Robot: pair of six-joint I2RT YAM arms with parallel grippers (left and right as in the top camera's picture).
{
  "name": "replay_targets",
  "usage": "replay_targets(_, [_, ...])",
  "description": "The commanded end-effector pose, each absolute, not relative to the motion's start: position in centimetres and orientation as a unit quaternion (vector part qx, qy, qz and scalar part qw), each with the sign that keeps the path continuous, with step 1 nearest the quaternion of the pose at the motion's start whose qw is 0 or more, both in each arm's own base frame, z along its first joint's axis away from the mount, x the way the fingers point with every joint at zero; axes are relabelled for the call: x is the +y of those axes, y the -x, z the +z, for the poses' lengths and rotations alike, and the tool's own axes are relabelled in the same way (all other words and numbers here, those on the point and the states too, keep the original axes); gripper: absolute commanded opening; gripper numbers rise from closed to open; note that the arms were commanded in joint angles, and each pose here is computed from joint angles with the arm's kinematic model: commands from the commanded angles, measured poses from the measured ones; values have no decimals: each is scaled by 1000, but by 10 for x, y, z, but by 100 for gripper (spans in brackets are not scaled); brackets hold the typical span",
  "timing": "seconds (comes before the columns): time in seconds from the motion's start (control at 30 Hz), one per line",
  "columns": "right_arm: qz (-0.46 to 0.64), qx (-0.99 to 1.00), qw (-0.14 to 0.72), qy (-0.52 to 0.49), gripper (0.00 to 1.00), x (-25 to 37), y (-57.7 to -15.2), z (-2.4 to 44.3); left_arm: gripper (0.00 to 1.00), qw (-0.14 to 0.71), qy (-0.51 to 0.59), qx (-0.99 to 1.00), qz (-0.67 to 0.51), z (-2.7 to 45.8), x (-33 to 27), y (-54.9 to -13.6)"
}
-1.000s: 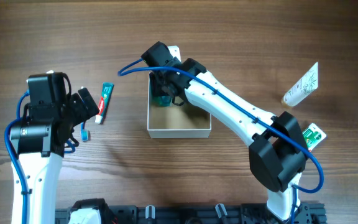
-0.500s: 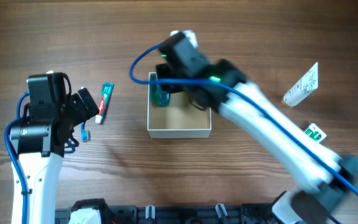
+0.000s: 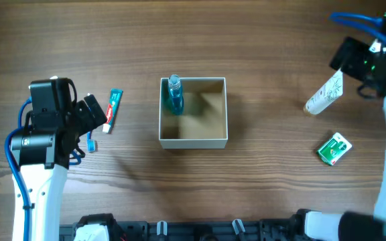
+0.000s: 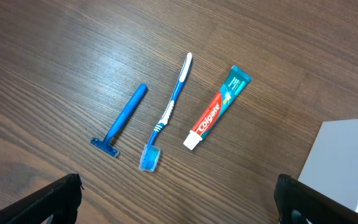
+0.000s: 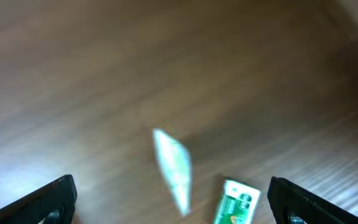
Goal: Pack container
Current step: 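Release the bottle and move the right gripper to the lotion tube, then grasp the white lotion tube and stand it upright in the box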
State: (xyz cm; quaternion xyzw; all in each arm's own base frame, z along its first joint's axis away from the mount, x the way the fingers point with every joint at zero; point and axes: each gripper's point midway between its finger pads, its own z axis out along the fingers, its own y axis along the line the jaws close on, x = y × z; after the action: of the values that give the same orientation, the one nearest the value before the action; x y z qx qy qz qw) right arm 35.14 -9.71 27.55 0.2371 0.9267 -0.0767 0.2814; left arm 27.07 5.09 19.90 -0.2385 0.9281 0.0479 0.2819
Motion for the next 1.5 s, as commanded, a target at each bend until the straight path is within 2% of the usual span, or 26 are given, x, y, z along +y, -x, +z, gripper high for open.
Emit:
replay_targets(0.0, [-65, 955, 214, -195, 100, -105, -363, 229, 100, 291, 246, 923, 51, 206, 55, -272])
replay_targets(0.13, [-59, 967, 162, -187, 99, -107, -373, 191, 100, 291, 246, 923, 51, 206, 55, -272])
replay_targets(0.27, [-22, 976, 119, -182, 87, -97, -380, 157, 100, 291, 247, 923, 50, 206, 55, -272])
replay_targets(0.3, [-14, 977, 111, -181, 80, -94, -381, 151, 100, 291, 247, 923, 50, 206, 55, -272])
replay_targets(0.4, [-6, 979, 91, -181, 50, -91, -379, 142, 100, 291, 247, 923, 50, 206, 55, -272])
replay_targets(0.43, [-6, 980, 87, -181, 34, -91, -377, 140, 100, 291, 247, 923, 50, 206, 55, -272])
replay_targets(0.5, [-5, 980, 84, -181, 15, -90, -376, 140, 100, 291, 247, 923, 50, 206, 55, -272])
replay_targets(0.6, [-5, 980, 80, -182, 4, -90, -374, 140, 100, 291, 247, 923, 50, 206, 55, -272])
replay_targets(0.77, [-3, 977, 82, -196, 4, -89, -372, 143, 100, 291, 247, 923, 50, 206, 55, -272])
replay_targets(0.83, [4, 976, 103, -191, 4, -83, -370, 161, 100, 291, 247, 923, 50, 206, 55, -272])
replay_targets(0.93, [19, 971, 168, -169, 4, -55, -361, 212, 100, 291, 247, 923, 50, 206, 55, -272])
replay_targets(1.03, [35, 965, 223, -131, 4, -5, -333, 264, 100, 292, 247, 923, 50, 206, 55, -272])
replay_targets(1.2, [83, 955, 277, -66, 4, 75, -304, 322, 100, 293, 248, 922, 50, 206, 55, -273])
replay_targets(1.33, [95, 952, 290, -5, 4, 135, -315, 333, 100, 292, 247, 923, 48, 206, 54, -273])
replay_targets(1.47, [88, 965, 247, 28, 4, 180, -336, 294, 100, 292, 245, 924, 41, 206, 51, -274])
